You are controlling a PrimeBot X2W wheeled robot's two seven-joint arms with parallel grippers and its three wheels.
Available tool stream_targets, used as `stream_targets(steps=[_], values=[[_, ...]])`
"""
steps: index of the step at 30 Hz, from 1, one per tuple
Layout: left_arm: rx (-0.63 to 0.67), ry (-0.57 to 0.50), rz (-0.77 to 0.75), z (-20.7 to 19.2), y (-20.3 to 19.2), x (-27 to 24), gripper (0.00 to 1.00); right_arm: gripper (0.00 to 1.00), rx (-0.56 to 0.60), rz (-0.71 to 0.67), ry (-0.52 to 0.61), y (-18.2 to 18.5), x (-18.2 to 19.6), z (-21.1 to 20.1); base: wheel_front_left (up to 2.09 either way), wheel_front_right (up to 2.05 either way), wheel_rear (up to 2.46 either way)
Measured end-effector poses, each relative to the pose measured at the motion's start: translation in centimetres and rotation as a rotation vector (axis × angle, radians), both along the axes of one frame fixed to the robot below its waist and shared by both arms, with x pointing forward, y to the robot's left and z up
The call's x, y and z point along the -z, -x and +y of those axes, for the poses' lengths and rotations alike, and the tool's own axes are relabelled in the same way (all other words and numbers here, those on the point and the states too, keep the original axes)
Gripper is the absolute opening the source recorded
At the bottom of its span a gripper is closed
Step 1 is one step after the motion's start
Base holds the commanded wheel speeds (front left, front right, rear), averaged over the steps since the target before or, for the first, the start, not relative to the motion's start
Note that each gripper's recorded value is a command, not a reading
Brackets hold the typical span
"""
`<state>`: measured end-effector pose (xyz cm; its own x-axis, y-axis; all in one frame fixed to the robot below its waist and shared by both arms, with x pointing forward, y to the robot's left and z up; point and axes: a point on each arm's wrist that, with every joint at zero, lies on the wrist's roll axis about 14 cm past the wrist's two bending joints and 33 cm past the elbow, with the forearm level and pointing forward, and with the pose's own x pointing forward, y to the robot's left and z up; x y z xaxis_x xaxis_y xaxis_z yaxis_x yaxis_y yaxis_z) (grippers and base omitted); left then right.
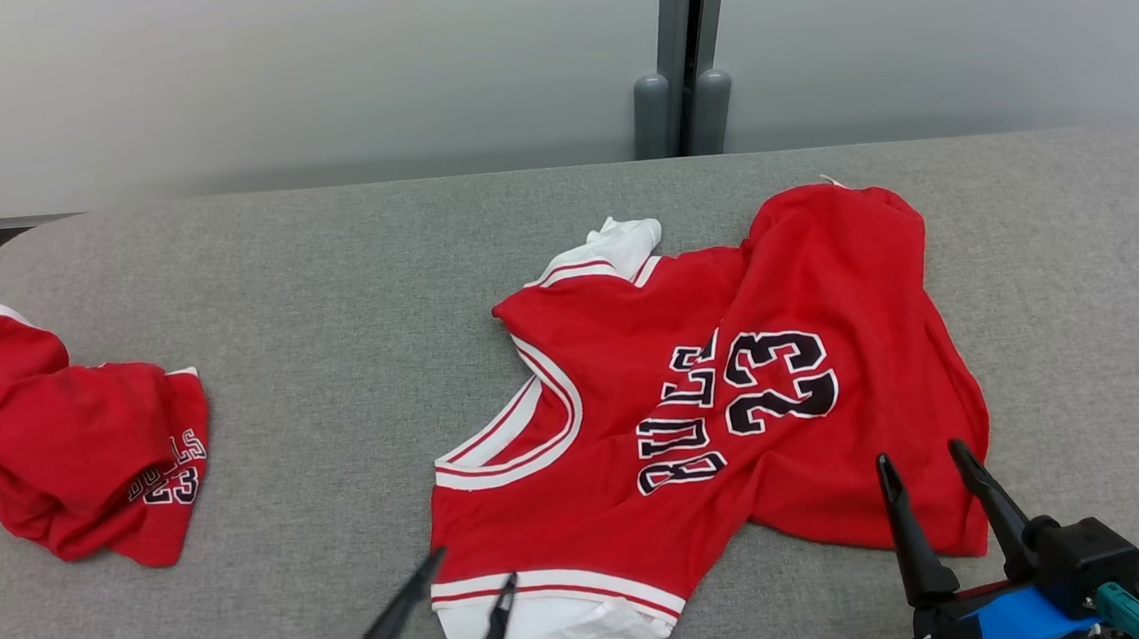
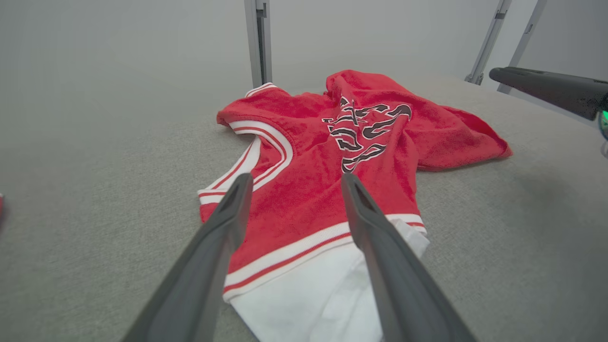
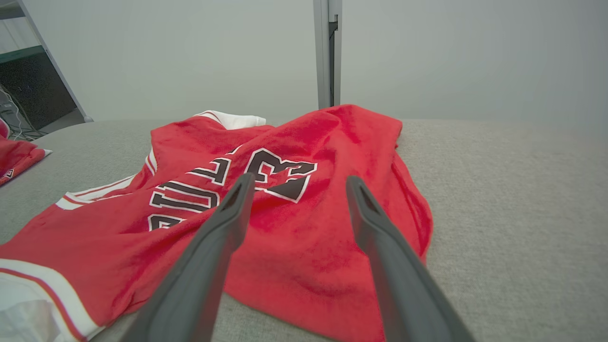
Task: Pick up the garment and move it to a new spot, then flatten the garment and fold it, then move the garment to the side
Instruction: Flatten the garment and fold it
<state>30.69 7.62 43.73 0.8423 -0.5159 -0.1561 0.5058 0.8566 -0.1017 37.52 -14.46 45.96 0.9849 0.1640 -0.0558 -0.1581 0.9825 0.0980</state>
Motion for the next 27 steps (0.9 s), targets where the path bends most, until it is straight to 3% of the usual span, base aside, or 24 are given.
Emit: stream_targets(steps=[6,14,20,27], values=[[-0.106,-0.022,-0.086,2.6,-3.6,-2.0,1.0,1.0,0.009,0.007,0.002,0.2,0.2,-0.3,0.0,0.0,0.0],[-0.153,-0.048,-0.135,4.1,-8.2,-2.9,1.0,1.0,0.042,0.004,0.013,-0.2,0.2,-1.4,0.0,0.0,0.0],[-0.162,-0.055,-0.095,4.1,-10.1,-1.5,1.0,1.0,0.075,0.011,0.018,-0.2,0.4,-2.6,0.0,0.0,0.0],[-0.133,-0.1,0.054,3.6,-9.9,3.5,1.0,1.0,0.106,0.026,0.024,-0.2,0.9,-3.6,0.0,0.0,0.0]])
